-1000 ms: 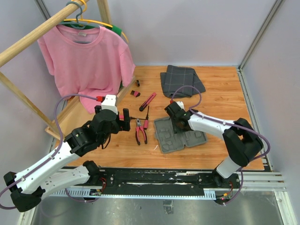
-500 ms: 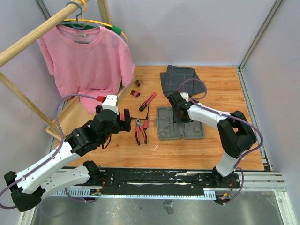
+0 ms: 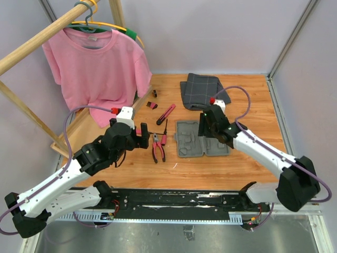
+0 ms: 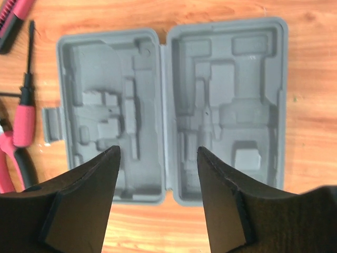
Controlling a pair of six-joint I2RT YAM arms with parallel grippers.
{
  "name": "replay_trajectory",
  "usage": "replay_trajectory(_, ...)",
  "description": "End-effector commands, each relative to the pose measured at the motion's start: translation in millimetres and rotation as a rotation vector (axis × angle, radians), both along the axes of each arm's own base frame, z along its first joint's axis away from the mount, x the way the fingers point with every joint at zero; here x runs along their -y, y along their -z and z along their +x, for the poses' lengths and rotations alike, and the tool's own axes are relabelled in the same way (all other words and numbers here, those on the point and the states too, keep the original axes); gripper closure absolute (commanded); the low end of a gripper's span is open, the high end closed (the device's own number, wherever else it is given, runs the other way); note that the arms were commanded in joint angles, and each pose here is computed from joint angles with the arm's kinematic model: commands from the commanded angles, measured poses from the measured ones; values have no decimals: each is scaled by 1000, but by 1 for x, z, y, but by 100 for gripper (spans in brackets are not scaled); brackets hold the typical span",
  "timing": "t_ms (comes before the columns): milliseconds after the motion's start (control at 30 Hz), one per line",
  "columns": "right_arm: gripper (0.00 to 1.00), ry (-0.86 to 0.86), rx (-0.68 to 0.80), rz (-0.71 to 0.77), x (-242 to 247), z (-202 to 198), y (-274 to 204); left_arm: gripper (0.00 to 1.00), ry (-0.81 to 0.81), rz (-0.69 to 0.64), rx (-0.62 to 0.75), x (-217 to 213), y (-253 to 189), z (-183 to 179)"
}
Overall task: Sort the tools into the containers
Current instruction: Adjust the storage box at the center of the board.
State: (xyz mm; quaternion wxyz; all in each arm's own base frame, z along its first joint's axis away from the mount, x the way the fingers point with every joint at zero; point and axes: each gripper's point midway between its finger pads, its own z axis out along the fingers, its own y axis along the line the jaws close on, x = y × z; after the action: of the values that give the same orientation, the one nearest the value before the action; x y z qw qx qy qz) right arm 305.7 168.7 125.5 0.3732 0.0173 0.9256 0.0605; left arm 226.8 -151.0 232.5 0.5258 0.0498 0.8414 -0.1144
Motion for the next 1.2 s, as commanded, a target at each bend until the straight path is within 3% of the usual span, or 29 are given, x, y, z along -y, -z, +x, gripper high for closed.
replay_trajectory(0, 37, 5, 25, -12, 20, -17, 9, 1, 15, -3, 5, 4, 1, 3)
replay_trajectory(400, 20, -49, 32, 74, 33, -63, 10, 1, -40, 34, -15, -4, 8, 6)
replay_trajectory(700, 19, -99, -13, 76, 39, -88, 16, 1, -91, -47, -40, 1, 11, 8)
replay_trajectory(933, 20, -91, 12, 70, 51, -100, 14, 1, -198, -11, -38, 11, 16, 37)
replay_trajectory(1167, 20, -126, 57, 22, 63, -105, 19, 3, -231, -19, -86, 44, 31, 92)
